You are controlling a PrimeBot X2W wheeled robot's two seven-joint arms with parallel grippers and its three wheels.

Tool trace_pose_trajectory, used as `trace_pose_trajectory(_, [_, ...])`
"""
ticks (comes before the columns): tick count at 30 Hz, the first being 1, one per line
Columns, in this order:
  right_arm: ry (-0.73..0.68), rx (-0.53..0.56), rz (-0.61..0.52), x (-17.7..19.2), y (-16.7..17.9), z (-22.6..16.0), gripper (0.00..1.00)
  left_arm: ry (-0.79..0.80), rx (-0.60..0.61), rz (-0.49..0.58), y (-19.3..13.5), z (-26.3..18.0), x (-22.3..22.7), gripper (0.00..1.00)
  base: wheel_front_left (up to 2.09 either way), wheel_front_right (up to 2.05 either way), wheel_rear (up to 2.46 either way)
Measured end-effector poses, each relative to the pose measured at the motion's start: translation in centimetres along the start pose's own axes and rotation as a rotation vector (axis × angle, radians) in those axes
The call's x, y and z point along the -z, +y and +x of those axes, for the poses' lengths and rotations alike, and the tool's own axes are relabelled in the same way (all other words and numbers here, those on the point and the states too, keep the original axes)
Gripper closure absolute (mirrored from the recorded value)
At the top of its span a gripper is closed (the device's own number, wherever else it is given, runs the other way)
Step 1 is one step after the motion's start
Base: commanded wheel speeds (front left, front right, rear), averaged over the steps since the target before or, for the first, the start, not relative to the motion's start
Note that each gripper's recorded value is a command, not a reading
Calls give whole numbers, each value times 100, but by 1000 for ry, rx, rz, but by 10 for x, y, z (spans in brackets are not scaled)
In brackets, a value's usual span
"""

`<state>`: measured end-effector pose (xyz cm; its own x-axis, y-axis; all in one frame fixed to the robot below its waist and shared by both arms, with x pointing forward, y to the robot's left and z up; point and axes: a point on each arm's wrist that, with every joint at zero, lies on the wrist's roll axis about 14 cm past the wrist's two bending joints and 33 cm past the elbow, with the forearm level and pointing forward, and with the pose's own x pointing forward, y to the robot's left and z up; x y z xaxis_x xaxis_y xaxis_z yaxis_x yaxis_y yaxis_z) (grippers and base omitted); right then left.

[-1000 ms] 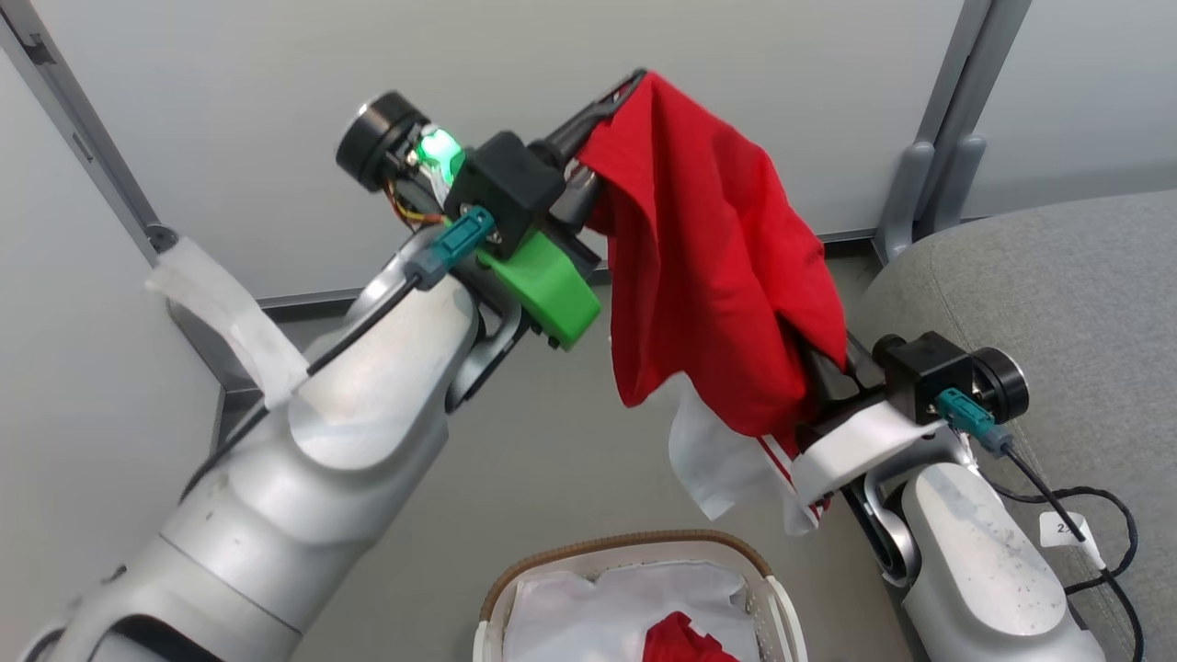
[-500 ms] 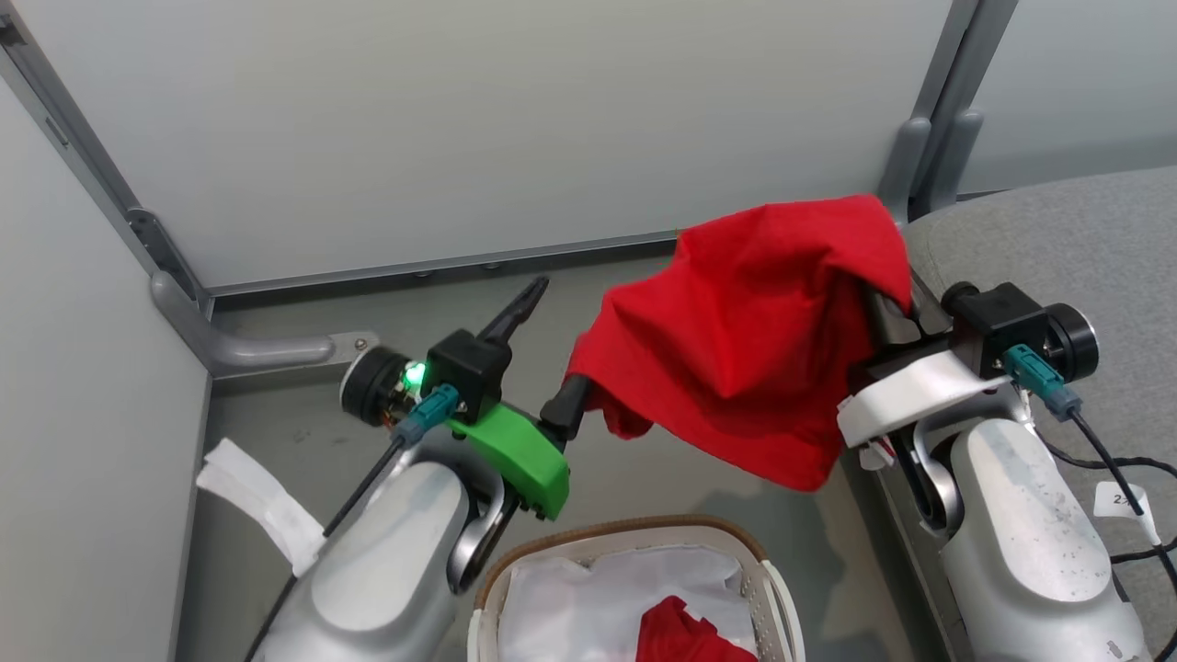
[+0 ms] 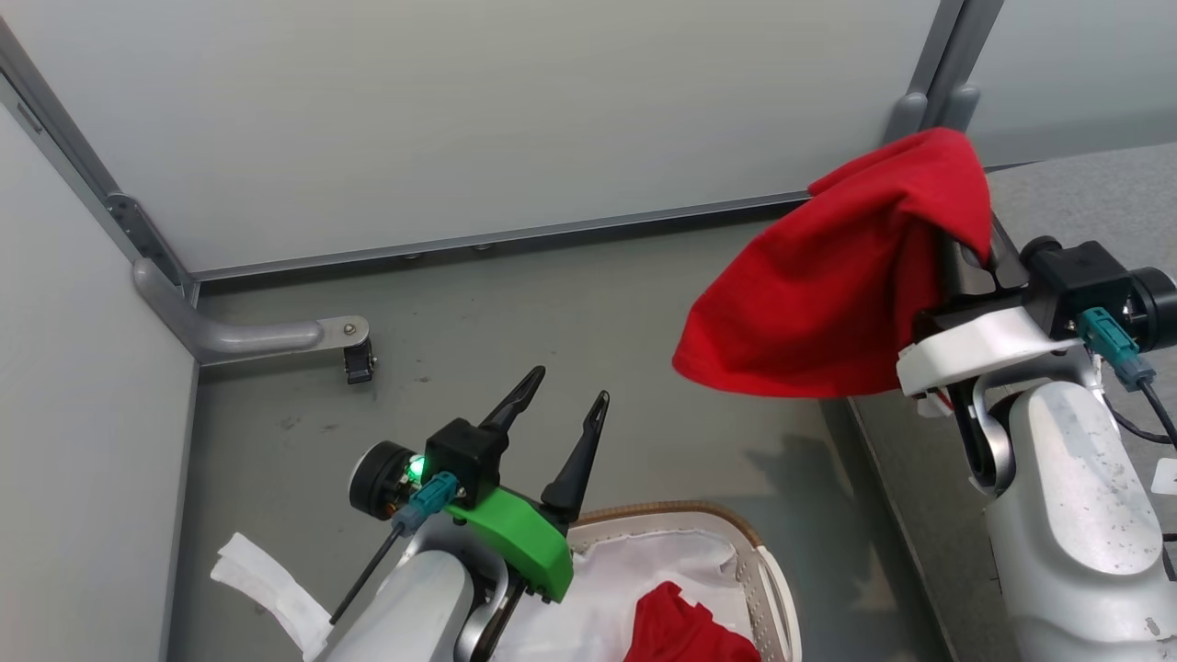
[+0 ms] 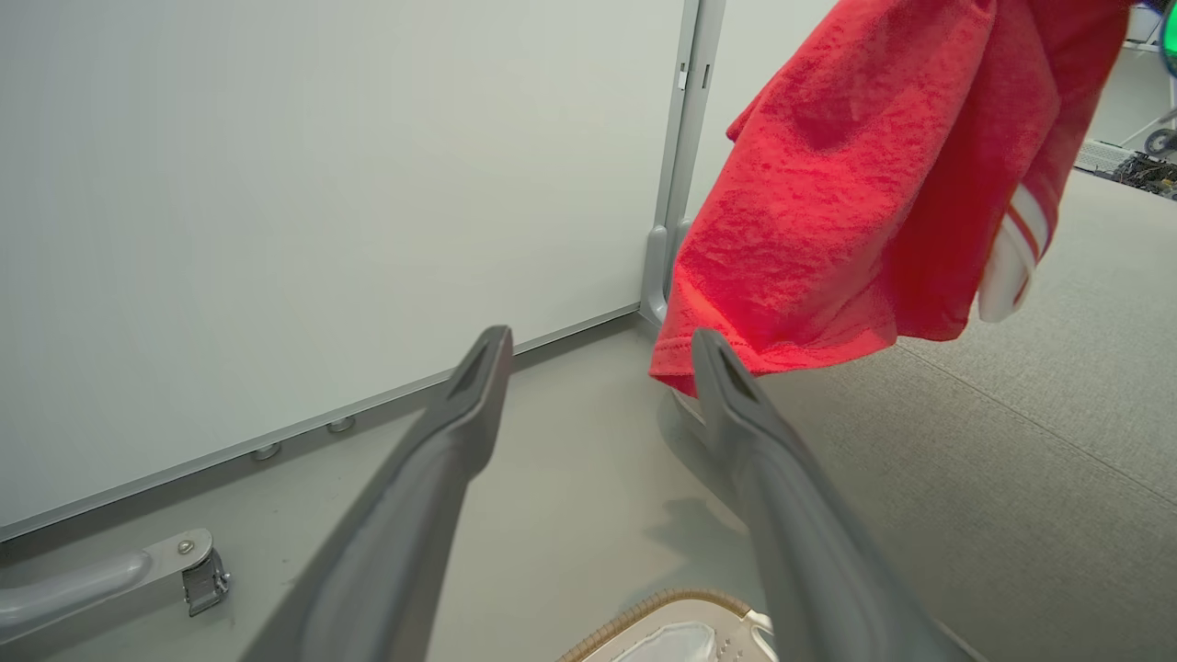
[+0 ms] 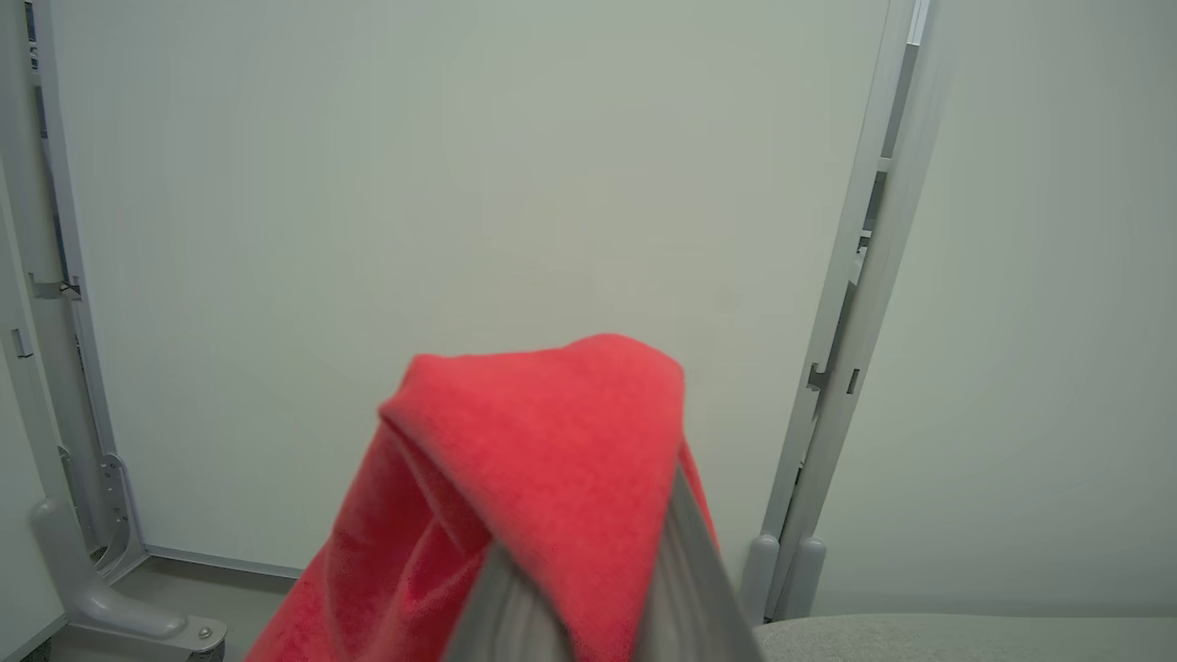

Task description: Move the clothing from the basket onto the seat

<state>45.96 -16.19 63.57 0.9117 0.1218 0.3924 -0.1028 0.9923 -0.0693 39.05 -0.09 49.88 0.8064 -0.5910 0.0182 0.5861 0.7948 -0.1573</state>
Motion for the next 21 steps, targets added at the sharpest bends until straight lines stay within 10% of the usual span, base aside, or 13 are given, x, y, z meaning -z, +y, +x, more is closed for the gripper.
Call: trace_pose_trajectory(21, [36,104,-4,7,-37,-28,100,-65,34,-44,-19,7,-13,0,0,0,0])
